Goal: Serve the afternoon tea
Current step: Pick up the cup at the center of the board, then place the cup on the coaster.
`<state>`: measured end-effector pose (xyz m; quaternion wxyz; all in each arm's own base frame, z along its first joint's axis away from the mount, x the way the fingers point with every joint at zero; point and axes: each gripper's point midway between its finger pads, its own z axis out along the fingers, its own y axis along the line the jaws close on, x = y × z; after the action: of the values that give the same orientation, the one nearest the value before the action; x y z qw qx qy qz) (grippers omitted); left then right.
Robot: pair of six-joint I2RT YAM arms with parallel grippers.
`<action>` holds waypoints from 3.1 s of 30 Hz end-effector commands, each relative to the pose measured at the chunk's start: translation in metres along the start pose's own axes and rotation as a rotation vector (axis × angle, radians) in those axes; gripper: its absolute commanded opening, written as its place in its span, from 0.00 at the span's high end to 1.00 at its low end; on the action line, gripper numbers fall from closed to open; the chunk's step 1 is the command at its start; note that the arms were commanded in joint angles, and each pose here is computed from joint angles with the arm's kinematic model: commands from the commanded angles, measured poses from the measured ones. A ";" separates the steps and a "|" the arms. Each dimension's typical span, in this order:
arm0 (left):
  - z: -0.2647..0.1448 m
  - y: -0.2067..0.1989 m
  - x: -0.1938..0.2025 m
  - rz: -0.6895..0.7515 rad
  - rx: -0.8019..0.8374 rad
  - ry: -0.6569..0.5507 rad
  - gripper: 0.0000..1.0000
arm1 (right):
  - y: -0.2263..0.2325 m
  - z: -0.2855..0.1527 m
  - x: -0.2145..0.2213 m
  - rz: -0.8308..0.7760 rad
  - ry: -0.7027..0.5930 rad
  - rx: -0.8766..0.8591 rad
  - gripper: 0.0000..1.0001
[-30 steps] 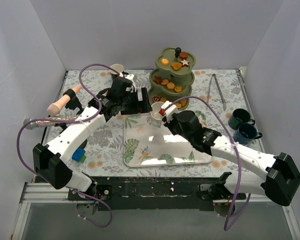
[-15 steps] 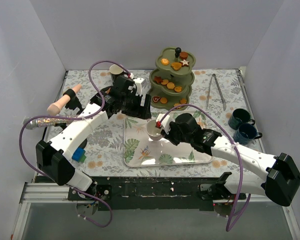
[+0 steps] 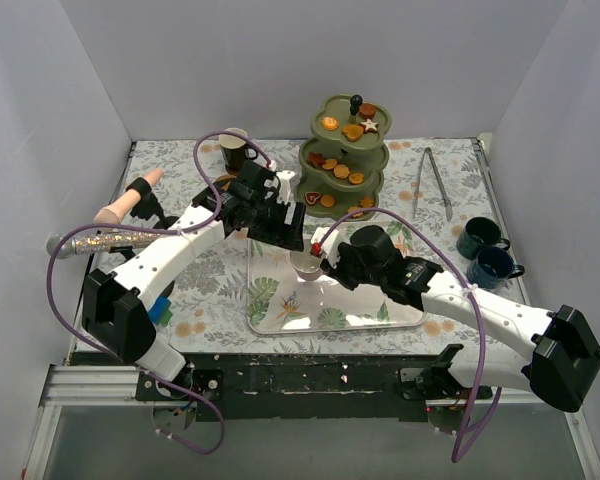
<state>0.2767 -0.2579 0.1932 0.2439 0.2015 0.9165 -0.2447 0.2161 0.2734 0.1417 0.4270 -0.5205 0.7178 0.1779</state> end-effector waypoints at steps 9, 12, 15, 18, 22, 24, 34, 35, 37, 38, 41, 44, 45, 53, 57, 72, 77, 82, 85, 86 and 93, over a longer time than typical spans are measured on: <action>0.020 -0.020 0.016 0.018 0.096 0.077 0.51 | -0.021 -0.018 -0.083 -0.050 -0.280 0.076 0.99; 0.024 -0.018 0.016 0.015 0.072 0.080 0.70 | -0.021 -0.018 -0.082 -0.056 -0.274 0.075 0.99; 0.022 -0.013 0.005 -0.006 0.027 0.029 0.97 | -0.026 -0.014 -0.075 -0.039 -0.240 0.101 0.99; 0.016 -0.003 -0.012 -0.026 -0.050 -0.037 1.00 | -0.034 -0.012 -0.070 -0.010 -0.210 0.144 0.67; 0.005 0.033 -0.031 -0.060 -0.169 -0.061 1.00 | -0.051 -0.023 -0.065 0.014 -0.202 0.235 0.27; -0.002 0.068 -0.043 -0.109 -0.215 -0.072 1.00 | -0.066 -0.032 -0.062 0.043 -0.209 0.281 0.24; -0.026 0.207 -0.087 -0.208 -0.452 -0.110 1.00 | -0.103 -0.062 -0.039 0.188 -0.214 0.402 0.23; -0.028 0.216 -0.093 -0.193 -0.473 -0.119 1.00 | -0.102 -0.062 -0.039 0.191 -0.214 0.395 0.23; -0.032 0.231 -0.108 -0.154 -0.493 -0.144 1.00 | -0.099 -0.061 -0.035 0.200 -0.206 0.388 0.23; -0.037 0.243 -0.116 -0.140 -0.536 -0.162 1.00 | -0.098 -0.060 -0.033 0.201 -0.206 0.383 0.23; -0.040 0.267 -0.133 -0.113 -0.556 -0.169 1.00 | -0.093 -0.057 -0.030 0.211 -0.210 0.361 0.23; -0.044 0.285 -0.147 -0.110 -0.539 -0.191 1.00 | -0.091 -0.053 -0.027 0.219 -0.205 0.347 0.23; -0.042 0.292 -0.149 -0.117 -0.529 -0.190 1.00 | -0.091 -0.052 -0.027 0.217 -0.204 0.344 0.23; -0.043 0.316 -0.166 -0.100 -0.515 -0.227 1.00 | -0.087 -0.041 -0.026 0.232 -0.185 0.300 0.24; -0.038 0.318 -0.172 -0.091 -0.491 -0.240 1.00 | -0.085 -0.036 -0.023 0.249 -0.175 0.288 0.24; -0.017 0.328 -0.175 -0.080 -0.462 -0.235 1.00 | -0.076 -0.029 -0.017 0.274 -0.159 0.241 0.25; -0.012 0.332 -0.174 -0.068 -0.466 -0.226 1.00 | -0.073 -0.028 -0.015 0.288 -0.157 0.235 0.25; -0.007 0.333 -0.174 -0.068 -0.455 -0.224 1.00 | -0.071 -0.027 -0.012 0.298 -0.152 0.229 0.25; -0.006 0.334 -0.174 -0.068 -0.452 -0.226 1.00 | -0.070 -0.027 -0.010 0.304 -0.153 0.227 0.25; -0.004 0.334 -0.174 -0.065 -0.451 -0.226 1.00 | -0.070 -0.026 -0.009 0.305 -0.150 0.226 0.25; 0.000 0.337 -0.175 -0.060 -0.450 -0.226 1.00 | -0.069 -0.026 -0.007 0.310 -0.145 0.223 0.25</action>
<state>0.5607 -0.0258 0.1296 0.3124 0.0740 0.9457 -0.0513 0.2671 0.2299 0.1684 0.4886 -0.3450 0.7793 0.1868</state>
